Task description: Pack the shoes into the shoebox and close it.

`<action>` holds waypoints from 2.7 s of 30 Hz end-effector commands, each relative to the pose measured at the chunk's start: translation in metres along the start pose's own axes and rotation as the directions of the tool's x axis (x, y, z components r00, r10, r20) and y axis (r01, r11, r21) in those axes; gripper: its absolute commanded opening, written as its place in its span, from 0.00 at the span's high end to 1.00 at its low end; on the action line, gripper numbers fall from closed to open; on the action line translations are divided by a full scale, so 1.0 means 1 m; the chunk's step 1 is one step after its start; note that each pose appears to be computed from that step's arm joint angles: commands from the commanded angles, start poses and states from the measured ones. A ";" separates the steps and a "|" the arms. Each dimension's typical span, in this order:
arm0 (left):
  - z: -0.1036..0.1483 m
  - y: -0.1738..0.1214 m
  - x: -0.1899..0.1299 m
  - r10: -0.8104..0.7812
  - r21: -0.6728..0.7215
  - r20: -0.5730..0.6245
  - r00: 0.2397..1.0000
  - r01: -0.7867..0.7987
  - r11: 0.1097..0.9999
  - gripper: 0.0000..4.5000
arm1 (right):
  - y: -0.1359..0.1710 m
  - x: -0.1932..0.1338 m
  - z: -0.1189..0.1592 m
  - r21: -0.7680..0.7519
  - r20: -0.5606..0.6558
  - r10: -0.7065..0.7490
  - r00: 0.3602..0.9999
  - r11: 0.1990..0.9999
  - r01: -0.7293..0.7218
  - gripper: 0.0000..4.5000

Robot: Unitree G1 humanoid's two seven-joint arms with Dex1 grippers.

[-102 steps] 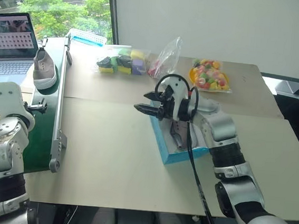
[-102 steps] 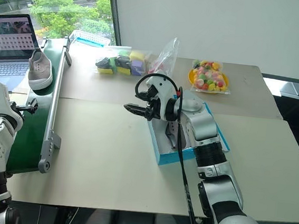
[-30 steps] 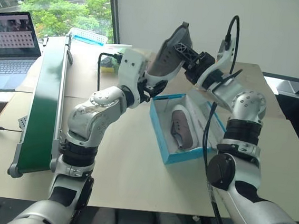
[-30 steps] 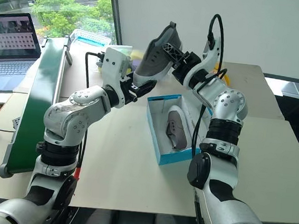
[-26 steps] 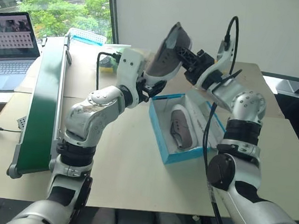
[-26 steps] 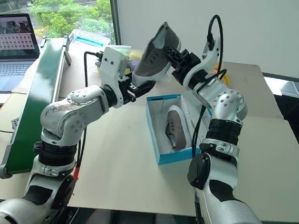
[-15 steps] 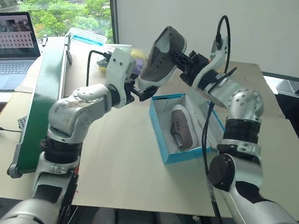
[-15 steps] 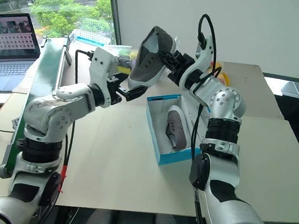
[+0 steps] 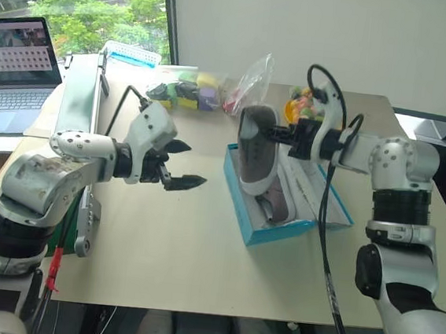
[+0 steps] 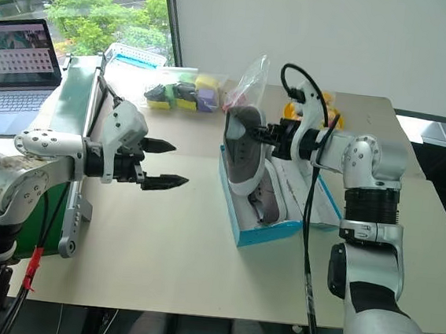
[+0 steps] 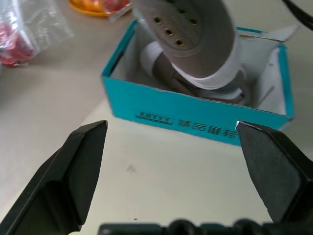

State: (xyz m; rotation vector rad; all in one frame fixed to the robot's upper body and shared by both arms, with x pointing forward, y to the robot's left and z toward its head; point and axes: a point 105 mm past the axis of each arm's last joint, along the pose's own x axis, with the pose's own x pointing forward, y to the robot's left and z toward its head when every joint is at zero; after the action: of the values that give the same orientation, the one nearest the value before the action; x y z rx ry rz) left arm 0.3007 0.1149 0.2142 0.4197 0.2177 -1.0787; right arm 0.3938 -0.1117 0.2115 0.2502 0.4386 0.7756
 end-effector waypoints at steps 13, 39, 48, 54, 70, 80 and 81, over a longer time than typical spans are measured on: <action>0.004 -0.005 -0.003 -0.030 0.079 -0.001 1.000 0.030 0.996 0.00 | -0.016 -0.005 -0.026 -0.064 -0.124 -0.011 0.992 0.998 0.003 0.93; -0.007 -0.025 0.004 0.011 0.029 0.012 1.000 -0.011 1.000 0.00 | -0.042 0.053 -0.058 -0.471 -0.313 -0.135 0.940 0.882 -0.031 0.05; -0.003 -0.024 0.019 -0.091 0.080 0.006 0.996 0.090 0.993 0.00 | -0.001 0.006 0.004 -0.431 -0.144 -0.048 0.988 0.902 -0.020 0.01; 0.003 -0.022 0.028 -0.171 0.120 0.005 0.985 0.169 0.978 0.00 | -0.001 -0.045 0.021 -0.387 -0.022 -0.124 0.992 0.916 0.106 0.01; 0.047 0.008 0.076 -0.304 0.254 0.061 0.951 0.280 0.926 0.00 | -0.004 -0.150 -0.105 -0.164 -0.082 -0.378 0.922 0.918 0.362 0.98; 0.047 0.011 0.072 -0.288 0.258 0.049 0.956 0.266 0.929 0.00 | -0.045 -0.139 -0.164 0.120 -0.003 -0.429 0.903 0.897 0.426 0.98; 0.046 0.014 0.069 -0.270 0.255 0.045 0.962 0.250 0.934 0.00 | -0.056 -0.138 -0.162 0.132 0.034 -0.455 0.890 0.885 0.447 0.98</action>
State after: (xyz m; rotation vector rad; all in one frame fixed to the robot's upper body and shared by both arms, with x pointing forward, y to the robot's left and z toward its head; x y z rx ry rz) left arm 0.3434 0.0389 0.2180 0.5565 0.1140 -1.4268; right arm 0.2504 -0.2233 0.0845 0.2869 0.5574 0.3568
